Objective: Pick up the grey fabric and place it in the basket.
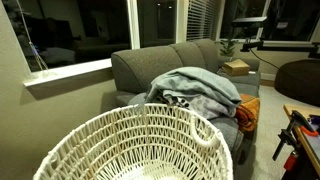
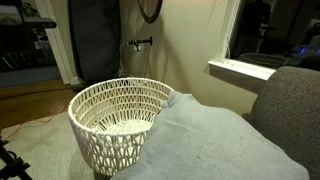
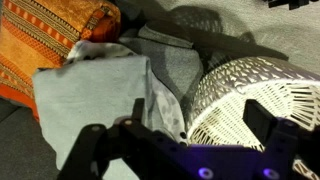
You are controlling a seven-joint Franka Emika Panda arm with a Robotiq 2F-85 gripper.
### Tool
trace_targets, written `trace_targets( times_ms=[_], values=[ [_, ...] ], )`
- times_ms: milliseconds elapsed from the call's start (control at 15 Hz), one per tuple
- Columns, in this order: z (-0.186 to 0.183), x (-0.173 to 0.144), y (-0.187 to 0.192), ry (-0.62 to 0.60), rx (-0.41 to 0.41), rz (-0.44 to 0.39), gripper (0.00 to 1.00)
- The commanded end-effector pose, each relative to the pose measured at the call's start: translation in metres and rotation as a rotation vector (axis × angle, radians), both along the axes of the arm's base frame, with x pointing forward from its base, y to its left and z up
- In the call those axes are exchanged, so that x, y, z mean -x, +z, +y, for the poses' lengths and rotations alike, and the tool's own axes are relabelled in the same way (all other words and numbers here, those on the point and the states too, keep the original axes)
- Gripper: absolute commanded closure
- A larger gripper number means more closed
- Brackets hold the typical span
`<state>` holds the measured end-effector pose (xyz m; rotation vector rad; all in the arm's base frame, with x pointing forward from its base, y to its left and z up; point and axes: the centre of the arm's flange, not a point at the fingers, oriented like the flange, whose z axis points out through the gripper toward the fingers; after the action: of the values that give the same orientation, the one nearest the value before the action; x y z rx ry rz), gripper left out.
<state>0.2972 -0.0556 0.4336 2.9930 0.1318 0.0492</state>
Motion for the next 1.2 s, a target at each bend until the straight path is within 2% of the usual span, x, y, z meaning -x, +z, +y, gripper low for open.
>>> trace_targets(
  times_ms=[0,533,1133],
  values=[
    [0.0,0.002,-0.005,0.0,-0.002,0.014,0.0],
    [0.001,0.004,-0.014,0.001,-0.004,0.036,0.0],
    [0.001,-0.024,-0.023,0.009,-0.006,0.039,0.0]
  ],
)
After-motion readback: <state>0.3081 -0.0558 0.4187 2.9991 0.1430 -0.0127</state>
